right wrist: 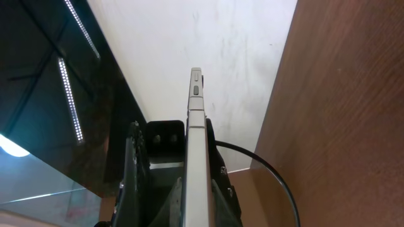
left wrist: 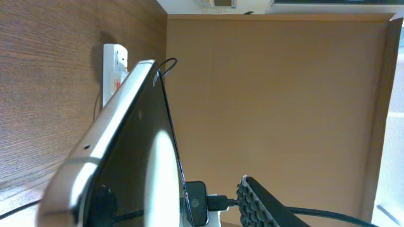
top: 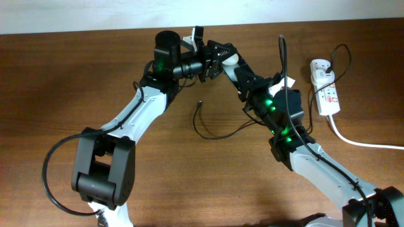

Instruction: Plug charger to phone and switch on socket

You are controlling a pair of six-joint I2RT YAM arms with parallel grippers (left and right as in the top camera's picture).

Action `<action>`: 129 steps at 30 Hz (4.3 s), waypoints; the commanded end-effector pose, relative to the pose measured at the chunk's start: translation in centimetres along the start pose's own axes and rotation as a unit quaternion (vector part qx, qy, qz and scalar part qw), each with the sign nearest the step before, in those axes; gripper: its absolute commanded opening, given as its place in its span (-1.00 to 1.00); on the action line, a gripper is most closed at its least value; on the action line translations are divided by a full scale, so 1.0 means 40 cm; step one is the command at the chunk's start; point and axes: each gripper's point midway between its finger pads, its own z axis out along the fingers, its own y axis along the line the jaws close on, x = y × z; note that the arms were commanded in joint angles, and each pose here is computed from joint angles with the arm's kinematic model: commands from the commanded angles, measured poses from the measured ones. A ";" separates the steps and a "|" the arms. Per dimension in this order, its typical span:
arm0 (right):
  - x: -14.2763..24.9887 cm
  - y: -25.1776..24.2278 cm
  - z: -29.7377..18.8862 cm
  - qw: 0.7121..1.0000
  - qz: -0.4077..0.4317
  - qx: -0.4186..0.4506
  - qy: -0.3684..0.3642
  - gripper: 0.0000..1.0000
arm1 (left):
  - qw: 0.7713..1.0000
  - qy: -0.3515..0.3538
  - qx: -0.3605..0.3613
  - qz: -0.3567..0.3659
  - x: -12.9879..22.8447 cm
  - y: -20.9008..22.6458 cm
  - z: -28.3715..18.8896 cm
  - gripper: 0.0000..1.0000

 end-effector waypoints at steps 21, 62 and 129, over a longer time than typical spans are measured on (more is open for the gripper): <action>0.024 0.053 0.005 0.999 -0.008 -0.029 0.016 -0.18 | 1.000 0.000 0.007 0.009 0.000 -0.017 0.001 -0.98; 0.055 -0.373 -0.137 0.894 -0.290 0.298 0.168 0.76 | 0.997 0.064 0.051 0.009 -0.138 0.004 -0.391 -1.00; 0.035 -0.376 -0.136 0.879 -0.335 0.300 0.161 0.83 | 0.920 0.068 0.023 -0.384 -0.154 0.042 -0.457 -1.00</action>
